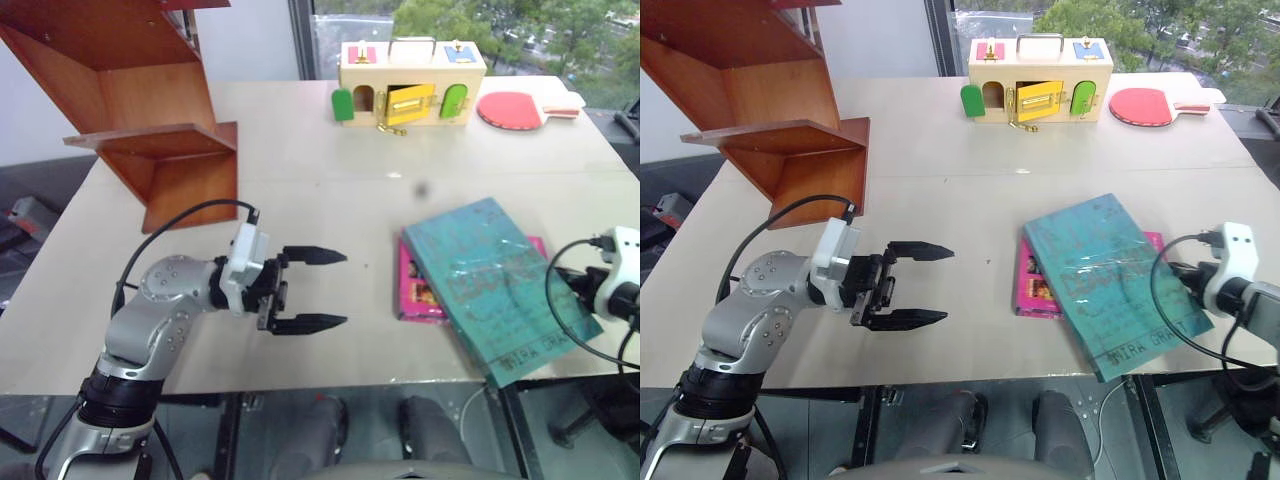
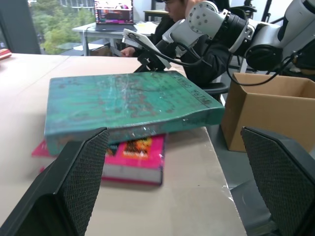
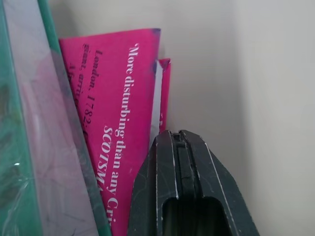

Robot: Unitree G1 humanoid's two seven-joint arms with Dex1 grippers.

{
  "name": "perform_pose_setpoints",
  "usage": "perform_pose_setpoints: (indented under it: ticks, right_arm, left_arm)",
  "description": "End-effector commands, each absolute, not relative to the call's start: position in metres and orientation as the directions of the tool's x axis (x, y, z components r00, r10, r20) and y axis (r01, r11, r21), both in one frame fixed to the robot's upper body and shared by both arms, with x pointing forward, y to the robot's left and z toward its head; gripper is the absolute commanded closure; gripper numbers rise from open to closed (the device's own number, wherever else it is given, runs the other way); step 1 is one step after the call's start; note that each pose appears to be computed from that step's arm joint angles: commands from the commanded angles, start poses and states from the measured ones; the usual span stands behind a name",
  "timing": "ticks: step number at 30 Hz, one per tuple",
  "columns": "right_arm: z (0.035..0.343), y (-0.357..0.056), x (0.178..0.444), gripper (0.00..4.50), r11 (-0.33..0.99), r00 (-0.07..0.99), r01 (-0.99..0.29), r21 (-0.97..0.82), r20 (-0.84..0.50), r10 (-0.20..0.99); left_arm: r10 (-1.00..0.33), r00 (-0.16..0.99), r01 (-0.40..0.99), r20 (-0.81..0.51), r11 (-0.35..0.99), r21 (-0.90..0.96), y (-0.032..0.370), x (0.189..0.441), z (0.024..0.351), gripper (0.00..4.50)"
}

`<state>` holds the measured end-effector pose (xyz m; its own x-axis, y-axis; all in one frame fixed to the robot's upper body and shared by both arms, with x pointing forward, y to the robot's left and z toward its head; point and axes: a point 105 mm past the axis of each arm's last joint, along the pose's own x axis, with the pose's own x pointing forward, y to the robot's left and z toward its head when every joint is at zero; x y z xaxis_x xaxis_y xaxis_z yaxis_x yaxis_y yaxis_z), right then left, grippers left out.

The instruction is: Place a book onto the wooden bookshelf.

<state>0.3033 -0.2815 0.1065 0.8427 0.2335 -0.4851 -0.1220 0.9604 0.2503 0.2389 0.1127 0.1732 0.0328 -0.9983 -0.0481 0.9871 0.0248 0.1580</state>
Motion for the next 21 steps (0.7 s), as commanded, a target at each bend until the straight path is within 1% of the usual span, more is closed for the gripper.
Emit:
perform_pose_setpoints:
  ticks: [1, 4, 6, 8, 10, 13, 15, 18, 21]
  right_arm:
    - [0.125, -0.292, 0.306, 4.43, 0.982, 0.884, -0.096, 0.161, -0.439, 0.158]
    - [0.146, -0.318, 0.292, 4.43, 0.997, 0.915, -0.04, 0.07, -0.399, 0.065]
    - [0.157, -0.336, 0.275, 4.43, 0.999, 0.921, -0.001, -0.034, -0.39, -0.012]
    - [0.16, -0.345, 0.255, 4.43, 0.993, 0.911, -0.005, -0.121, -0.41, -0.046]
    - [0.156, -0.347, 0.238, 4.43, 0.987, 0.893, -0.025, -0.158, -0.448, -0.049]
    - [0.142, -0.331, 0.211, 4.43, 0.981, 0.845, -0.12, -0.15, -0.535, 0.021]
    - [0.136, -0.314, 0.201, 4.43, 0.976, 0.82, -0.184, -0.114, -0.565, 0.088]
    - [0.133, -0.288, 0.2, 4.43, 0.963, 0.811, -0.258, -0.073, -0.557, 0.176]
    - [0.133, -0.273, 0.205, 4.43, 0.956, 0.816, -0.289, -0.056, -0.537, 0.215]
  left_arm:
    - [-0.997, 0.034, 0.984, -0.071, 0.021, 0.177, 0.117, 0.234, 0.176, 0.0]
    - [-0.995, 0.051, 0.986, -0.086, 0.036, 0.165, 0.123, 0.234, 0.172, 0.0]
    - [-0.994, 0.066, 0.986, -0.084, 0.052, 0.158, 0.125, 0.235, 0.17, 0.0]
    - [-0.994, 0.07, 0.987, -0.084, 0.056, 0.153, 0.125, 0.235, 0.168, 0.0]
    - [-0.994, 0.071, 0.987, -0.082, 0.058, 0.147, 0.125, 0.235, 0.167, 0.0]
    - [-0.994, 0.071, 0.988, -0.089, 0.058, 0.141, 0.127, 0.236, 0.164, 0.0]
    - [-0.993, 0.072, 0.988, -0.096, 0.058, 0.14, 0.129, 0.237, 0.162, 0.0]
    - [-0.991, 0.081, 0.988, -0.106, 0.066, 0.14, 0.132, 0.24, 0.161, 0.0]
    - [-0.99, 0.092, 0.987, -0.111, 0.076, 0.139, 0.135, 0.241, 0.16, 0.0]
